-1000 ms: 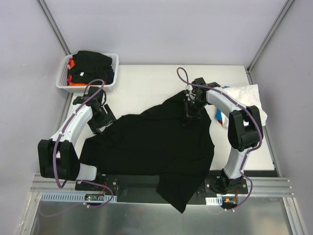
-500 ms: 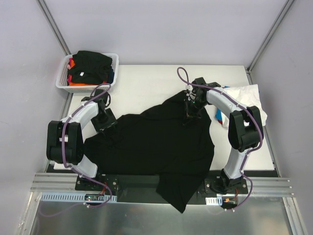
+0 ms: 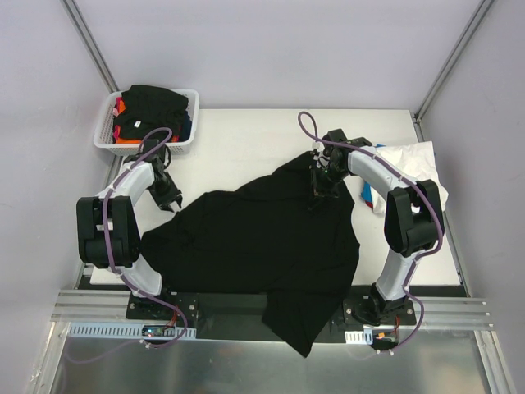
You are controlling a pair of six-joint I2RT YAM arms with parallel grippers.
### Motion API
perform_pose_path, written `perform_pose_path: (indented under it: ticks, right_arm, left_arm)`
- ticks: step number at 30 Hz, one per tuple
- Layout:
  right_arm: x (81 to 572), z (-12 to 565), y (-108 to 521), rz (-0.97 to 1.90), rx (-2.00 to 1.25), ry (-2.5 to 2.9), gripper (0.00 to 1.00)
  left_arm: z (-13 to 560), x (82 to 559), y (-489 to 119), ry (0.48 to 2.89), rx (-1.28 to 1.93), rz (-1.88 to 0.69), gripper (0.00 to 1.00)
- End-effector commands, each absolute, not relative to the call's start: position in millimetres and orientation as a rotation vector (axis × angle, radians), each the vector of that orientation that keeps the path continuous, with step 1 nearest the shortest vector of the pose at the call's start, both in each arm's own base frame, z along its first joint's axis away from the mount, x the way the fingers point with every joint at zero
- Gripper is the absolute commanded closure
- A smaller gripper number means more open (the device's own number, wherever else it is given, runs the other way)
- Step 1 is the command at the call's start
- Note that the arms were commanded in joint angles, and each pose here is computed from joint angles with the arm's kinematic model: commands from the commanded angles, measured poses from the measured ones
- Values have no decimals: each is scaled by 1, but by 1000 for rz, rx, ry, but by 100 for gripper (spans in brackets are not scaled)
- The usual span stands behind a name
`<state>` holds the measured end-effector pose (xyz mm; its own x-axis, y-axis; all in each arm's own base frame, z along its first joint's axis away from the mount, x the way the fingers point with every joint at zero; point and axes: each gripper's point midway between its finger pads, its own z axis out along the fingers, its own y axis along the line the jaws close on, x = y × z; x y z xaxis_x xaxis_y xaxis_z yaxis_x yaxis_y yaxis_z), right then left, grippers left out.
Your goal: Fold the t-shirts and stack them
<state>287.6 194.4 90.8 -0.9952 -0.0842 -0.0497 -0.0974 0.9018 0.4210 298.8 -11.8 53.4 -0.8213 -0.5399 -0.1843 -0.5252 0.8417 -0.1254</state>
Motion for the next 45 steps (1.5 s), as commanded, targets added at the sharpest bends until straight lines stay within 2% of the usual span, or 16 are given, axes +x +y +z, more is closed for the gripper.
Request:
perform_pose_path:
  ticks: [1, 6, 10, 22, 26, 27, 31, 40, 45]
  right_arm:
    - [285, 103, 193, 670, -173, 3012, 98]
    - [285, 103, 193, 672, -173, 3012, 98]
    - [285, 103, 192, 665, -172, 3012, 98]
    - [285, 103, 193, 675, -174, 3007, 98]
    - [285, 103, 193, 680, -175, 3007, 99]
    - [285, 103, 194, 683, -175, 3008, 99]
    - [283, 104, 192, 671, -177, 3006, 99]
    - [281, 106, 190, 659, -176, 3001, 99]
    - [282, 104, 193, 676, -179, 3008, 99]
  left_arm:
    - [67, 304, -16, 2793, -776, -154, 76]
    - [71, 297, -22, 2794, -792, -199, 74]
    - [74, 283, -24, 2798, -797, -205, 66]
    - [75, 257, -38, 2823, -802, -300, 67]
    - [72, 257, -36, 2837, -793, -282, 73]
    - [71, 259, -35, 2842, -785, -278, 82]
    - [71, 265, -34, 2845, -768, -268, 99]
    - [89, 278, -29, 2789, -755, -244, 100]
    - [117, 316, -20, 2732, -744, -221, 100]
